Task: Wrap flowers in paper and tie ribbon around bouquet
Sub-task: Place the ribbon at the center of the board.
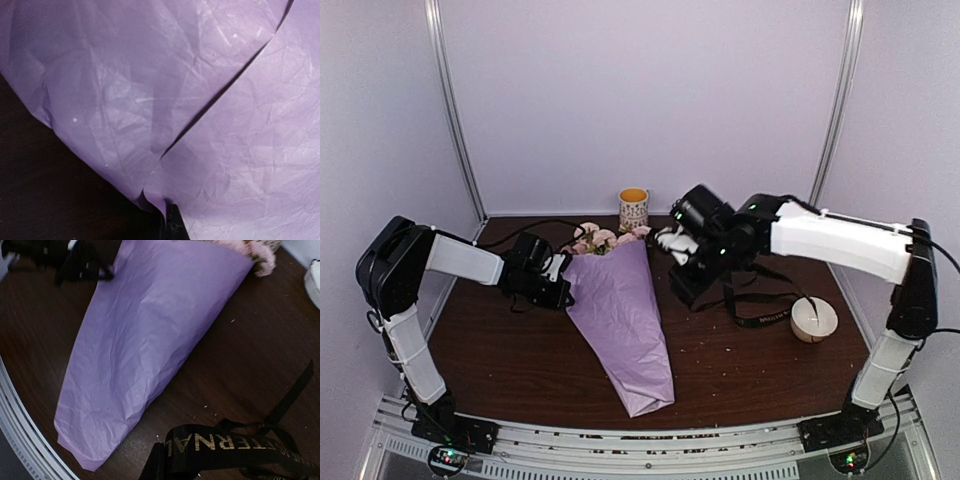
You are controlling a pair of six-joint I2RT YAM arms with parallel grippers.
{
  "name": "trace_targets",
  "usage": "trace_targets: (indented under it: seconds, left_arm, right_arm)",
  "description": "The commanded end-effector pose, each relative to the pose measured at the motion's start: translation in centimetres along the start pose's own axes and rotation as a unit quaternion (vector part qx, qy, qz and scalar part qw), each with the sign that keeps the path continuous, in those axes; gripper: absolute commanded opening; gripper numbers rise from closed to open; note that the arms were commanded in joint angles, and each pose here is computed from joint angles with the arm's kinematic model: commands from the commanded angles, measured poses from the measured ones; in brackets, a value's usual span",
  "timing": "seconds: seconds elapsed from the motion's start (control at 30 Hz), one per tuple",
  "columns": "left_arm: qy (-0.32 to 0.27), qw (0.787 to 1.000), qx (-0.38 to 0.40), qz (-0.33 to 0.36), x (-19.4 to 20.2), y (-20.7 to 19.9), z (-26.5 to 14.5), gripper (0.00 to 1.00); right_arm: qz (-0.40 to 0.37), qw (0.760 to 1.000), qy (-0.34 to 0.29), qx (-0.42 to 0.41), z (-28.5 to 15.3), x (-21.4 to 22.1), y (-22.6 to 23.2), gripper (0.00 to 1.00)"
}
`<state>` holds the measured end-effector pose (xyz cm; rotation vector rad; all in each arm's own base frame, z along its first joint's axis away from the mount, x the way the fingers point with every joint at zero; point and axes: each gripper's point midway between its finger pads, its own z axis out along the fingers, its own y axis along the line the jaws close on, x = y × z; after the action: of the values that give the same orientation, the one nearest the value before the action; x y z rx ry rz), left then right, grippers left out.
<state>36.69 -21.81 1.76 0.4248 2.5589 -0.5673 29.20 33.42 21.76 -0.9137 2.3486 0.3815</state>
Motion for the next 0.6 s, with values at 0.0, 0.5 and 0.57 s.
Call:
trace_targets:
  seconds: [0.0, 0.5, 0.57]
  left_arm:
    - [0.052, 0.998, -0.023, -0.007, 2.8, 1.3, 0.6, 0.0]
    - [0.055, 0.998, -0.026, -0.008, 2.9, 1.5, 0.7, 0.0]
    - [0.056, 0.998, -0.026, -0.008, 2.9, 1.4, 0.8, 0.0]
  right_arm:
    - [-0.09, 0.98, 0.158, -0.078, 2.4, 7.9, 5.8, 0.14]
    - [-0.025, 0.997, -0.015, -0.07, 2.5, 1.7, 5.1, 1.0]
    - [0.023, 0.996, -0.047, -0.071, 3.5, 0.7, 3.9, 1.0]
